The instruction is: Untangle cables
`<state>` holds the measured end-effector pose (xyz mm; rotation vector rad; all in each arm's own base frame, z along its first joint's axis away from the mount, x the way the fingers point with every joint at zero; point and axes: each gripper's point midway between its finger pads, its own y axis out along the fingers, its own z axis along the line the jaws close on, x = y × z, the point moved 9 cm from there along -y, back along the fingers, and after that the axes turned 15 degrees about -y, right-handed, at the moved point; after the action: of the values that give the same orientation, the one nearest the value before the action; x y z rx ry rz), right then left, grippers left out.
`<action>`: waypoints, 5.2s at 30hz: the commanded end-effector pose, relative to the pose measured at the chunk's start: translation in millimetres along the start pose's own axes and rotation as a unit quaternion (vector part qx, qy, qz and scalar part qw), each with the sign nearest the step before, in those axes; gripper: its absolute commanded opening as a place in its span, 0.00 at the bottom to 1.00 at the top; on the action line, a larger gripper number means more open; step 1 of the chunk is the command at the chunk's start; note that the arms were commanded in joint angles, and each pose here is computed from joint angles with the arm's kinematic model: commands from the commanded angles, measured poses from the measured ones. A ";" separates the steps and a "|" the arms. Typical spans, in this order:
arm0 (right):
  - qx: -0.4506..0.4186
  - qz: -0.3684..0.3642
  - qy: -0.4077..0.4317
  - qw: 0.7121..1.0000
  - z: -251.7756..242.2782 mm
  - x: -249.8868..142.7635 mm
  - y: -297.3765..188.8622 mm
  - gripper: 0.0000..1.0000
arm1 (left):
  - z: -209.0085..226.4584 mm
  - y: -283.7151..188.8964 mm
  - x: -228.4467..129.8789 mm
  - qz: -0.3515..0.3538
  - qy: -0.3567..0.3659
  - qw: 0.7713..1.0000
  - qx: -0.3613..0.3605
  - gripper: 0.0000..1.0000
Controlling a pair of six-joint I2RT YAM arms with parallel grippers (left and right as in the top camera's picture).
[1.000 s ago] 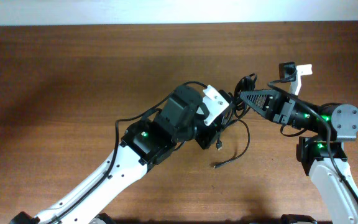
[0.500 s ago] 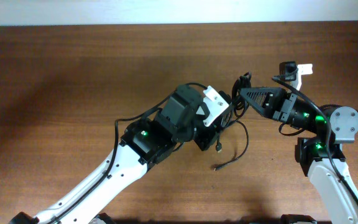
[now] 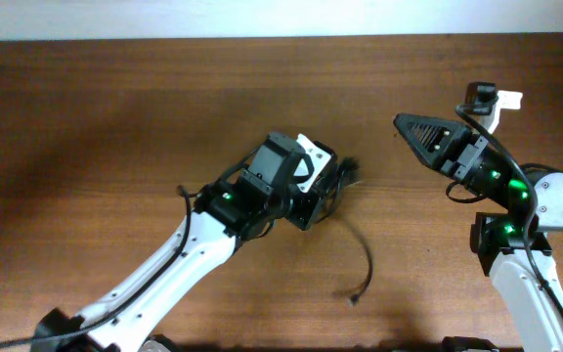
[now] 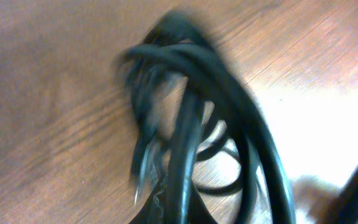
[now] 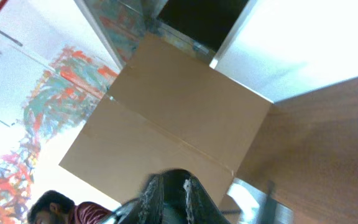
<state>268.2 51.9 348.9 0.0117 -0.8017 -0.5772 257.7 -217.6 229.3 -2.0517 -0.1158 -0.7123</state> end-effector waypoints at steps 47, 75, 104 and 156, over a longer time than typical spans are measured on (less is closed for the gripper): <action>-0.039 0.103 0.091 0.990 -24.7 -26.5 -4.1 0.99 | -33.1 -102.7 35.6 -0.227 0.407 0.884 0.044 0.00; -0.069 0.076 0.183 0.978 -3.8 -28.2 -10.4 0.99 | -7.6 -128.7 49.3 -0.273 0.319 0.901 0.105 0.00; -0.086 0.075 0.164 0.980 -10.7 -32.0 -12.1 0.99 | -34.3 -121.4 41.8 -0.264 0.371 0.888 -0.069 0.00; -0.084 0.081 0.167 0.979 -12.0 -33.0 -11.9 0.99 | -38.8 -122.7 40.7 -0.279 0.535 0.796 -0.044 0.00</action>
<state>253.5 56.2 310.7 -0.1080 -0.3901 -0.4698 233.8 -186.6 349.7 -1.5253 -0.0645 -2.0334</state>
